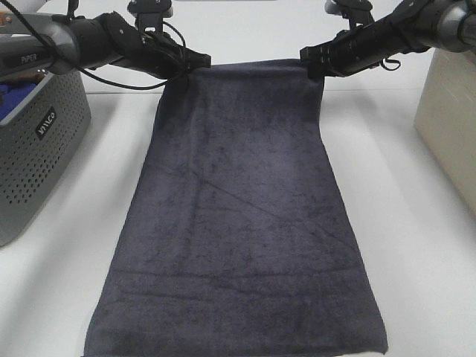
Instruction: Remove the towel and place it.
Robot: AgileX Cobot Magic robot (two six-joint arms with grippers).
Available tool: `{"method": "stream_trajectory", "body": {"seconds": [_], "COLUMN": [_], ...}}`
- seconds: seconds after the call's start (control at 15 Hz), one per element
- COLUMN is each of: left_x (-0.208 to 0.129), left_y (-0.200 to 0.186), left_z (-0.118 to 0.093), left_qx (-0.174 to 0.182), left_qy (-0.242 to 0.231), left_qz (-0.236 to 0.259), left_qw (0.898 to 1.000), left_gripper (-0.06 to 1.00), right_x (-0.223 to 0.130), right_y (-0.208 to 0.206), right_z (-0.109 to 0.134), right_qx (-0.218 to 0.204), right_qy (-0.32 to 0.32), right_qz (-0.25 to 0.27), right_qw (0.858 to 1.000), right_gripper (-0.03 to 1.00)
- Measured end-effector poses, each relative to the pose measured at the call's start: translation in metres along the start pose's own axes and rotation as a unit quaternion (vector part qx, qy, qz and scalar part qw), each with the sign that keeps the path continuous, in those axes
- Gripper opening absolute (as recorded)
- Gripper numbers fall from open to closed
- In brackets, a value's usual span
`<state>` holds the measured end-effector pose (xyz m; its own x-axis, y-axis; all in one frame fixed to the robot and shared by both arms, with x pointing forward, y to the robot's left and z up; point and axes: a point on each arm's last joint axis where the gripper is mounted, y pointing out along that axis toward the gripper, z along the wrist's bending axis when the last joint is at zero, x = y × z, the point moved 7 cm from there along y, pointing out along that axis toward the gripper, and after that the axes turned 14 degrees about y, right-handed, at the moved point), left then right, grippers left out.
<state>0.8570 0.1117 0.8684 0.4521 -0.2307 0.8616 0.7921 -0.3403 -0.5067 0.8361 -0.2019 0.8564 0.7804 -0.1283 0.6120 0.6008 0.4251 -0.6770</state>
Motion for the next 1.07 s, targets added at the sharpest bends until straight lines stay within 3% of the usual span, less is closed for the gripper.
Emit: {"method": "stream_trajectory", "body": {"seconds": [0.33, 0.47, 0.6, 0.73, 1.07], "left_x": [-0.023, -0.024, -0.021, -0.015, 0.006], "left_y": [0.016, 0.019, 0.021, 0.020, 0.015], "left_z": [0.004, 0.007, 0.014, 0.020, 0.029], "left_qx": [0.016, 0.025, 0.045, 0.062, 0.086], "left_qy": [-0.003, -0.002, -0.002, -0.002, -0.001], "left_qz": [-0.001, -0.011, -0.035, -0.059, -0.104], "left_qw": [1.000, 1.000, 0.998, 0.996, 0.991], "left_gripper": [0.05, 0.19, 0.43, 0.57, 0.61], "right_x": [-0.007, -0.009, -0.012, -0.012, 0.000], "right_y": [0.013, 0.017, 0.020, 0.020, -0.003], "right_z": [-0.007, -0.009, -0.012, -0.013, -0.001], "right_qx": [-0.001, 0.001, -0.001, -0.003, -0.002], "right_qy": [0.003, 0.010, 0.009, 0.004, -0.035], "right_qz": [-0.007, -0.009, -0.007, -0.009, 0.005], "right_qw": [1.000, 1.000, 1.000, 1.000, 0.999], "right_gripper": [0.02, 0.16, 0.43, 0.60, 0.65]}}
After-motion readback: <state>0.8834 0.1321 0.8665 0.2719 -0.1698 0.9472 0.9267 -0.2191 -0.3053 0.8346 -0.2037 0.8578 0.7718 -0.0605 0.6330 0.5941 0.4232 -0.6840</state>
